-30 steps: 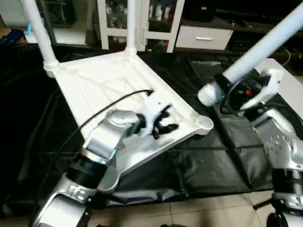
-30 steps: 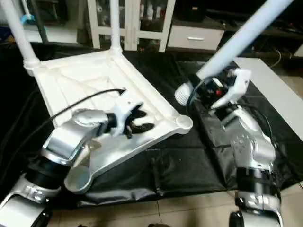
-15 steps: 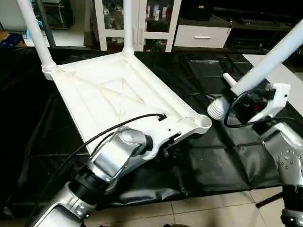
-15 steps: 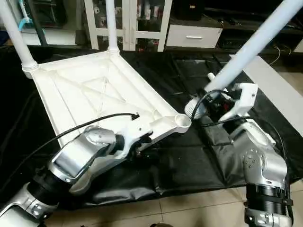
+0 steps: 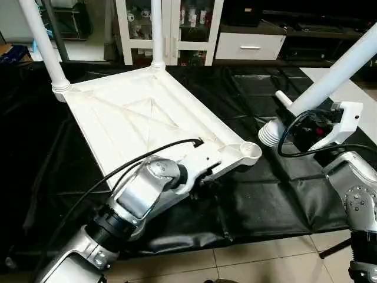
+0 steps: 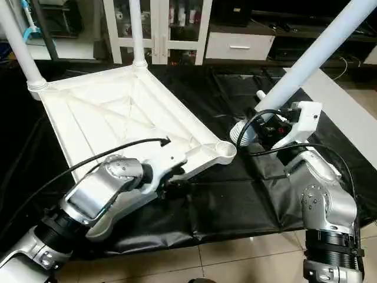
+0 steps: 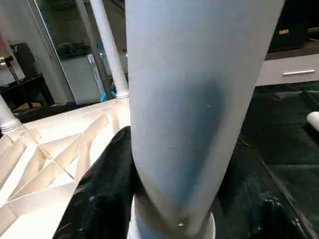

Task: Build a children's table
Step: Insert table leg to table base

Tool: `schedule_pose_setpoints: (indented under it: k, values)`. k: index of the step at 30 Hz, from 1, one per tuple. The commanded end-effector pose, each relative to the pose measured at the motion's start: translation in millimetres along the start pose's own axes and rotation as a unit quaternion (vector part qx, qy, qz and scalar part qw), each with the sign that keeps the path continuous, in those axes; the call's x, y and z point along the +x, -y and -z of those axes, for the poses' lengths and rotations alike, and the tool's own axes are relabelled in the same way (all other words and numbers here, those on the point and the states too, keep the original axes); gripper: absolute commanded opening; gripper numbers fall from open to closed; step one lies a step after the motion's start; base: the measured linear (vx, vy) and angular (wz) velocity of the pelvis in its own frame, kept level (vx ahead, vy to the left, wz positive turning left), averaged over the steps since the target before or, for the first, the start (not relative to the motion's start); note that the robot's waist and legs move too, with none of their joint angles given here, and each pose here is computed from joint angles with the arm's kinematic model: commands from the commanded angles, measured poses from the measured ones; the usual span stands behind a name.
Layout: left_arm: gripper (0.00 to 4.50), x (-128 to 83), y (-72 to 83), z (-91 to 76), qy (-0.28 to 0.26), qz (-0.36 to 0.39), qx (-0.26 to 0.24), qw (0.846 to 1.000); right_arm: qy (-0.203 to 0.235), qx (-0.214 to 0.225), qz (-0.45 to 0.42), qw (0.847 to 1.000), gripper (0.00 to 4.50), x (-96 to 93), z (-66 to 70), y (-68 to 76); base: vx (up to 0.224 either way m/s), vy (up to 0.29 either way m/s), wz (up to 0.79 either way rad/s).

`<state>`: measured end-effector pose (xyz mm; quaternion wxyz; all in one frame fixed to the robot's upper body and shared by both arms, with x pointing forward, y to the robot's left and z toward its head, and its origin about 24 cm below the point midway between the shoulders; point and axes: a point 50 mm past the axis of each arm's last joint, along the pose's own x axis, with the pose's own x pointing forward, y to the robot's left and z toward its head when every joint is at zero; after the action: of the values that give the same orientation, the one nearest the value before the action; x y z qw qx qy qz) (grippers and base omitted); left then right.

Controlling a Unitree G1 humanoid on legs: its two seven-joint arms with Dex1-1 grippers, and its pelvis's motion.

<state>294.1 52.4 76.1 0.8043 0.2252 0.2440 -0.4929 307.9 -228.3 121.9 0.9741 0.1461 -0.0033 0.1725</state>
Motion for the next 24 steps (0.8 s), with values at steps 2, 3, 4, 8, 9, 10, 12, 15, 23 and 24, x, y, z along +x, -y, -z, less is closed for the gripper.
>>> schedule_pose_setpoints:
  k: [2,3,4,8,9,10,12,15,23,24]
  values:
    - [1.72,3,-0.1,1.1,-0.017,-0.002,0.002,1.0,0.004,-0.013,0.003,1.0,1.84,-2.0,-5.5,-0.6,0.0,0.0,0.0]
    - [1.88,3,0.7,3.1,-0.022,0.0,0.0,1.0,0.003,-0.013,0.003,1.0,1.84,-2.1,-5.0,-0.7,0.0,0.0,0.0]
    - [1.98,5,2.0,5.6,-0.028,0.003,-0.003,1.0,0.002,-0.014,0.003,1.0,1.84,-2.3,-4.4,-0.9,0.0,0.0,0.0]
    - [2.11,7,2.1,9.9,-0.038,-0.01,0.0,0.999,-0.001,-0.015,0.003,1.0,1.84,-2.9,-3.2,-1.1,0.0,0.0,0.0]
    - [2.25,7,1.8,13.3,-0.057,-0.015,0.019,0.998,-0.002,-0.016,0.003,1.0,1.84,-3.0,-2.6,-1.2,0.0,0.0,0.0]
    - [2.4,7,1.9,13.6,-0.057,-0.015,0.019,0.998,-0.002,-0.016,0.003,1.0,1.84,-3.0,-2.6,-1.2,0.0,0.0,0.0]
    - [2.48,6,4.3,17.6,-0.069,-0.002,0.022,0.997,-0.002,-0.016,0.004,1.0,1.84,-2.9,-1.9,-1.4,0.0,0.0,0.0]
    - [2.31,3,0.5,24.4,-0.081,-0.003,0.034,0.996,-0.003,-0.017,0.003,1.0,1.84,-2.0,-1.0,-2.6,0.0,0.0,0.0]
    - [1.77,-35,-21.0,42.9,-0.092,0.025,0.041,0.995,-0.014,-0.012,-0.009,1.0,1.84,-2.5,6.5,-8.2,0.0,0.0,0.0]
    - [1.62,-41,-23.9,44.7,-0.089,0.028,0.039,0.995,-0.016,-0.01,-0.012,1.0,1.84,-2.9,8.4,-9.5,0.0,0.0,0.0]
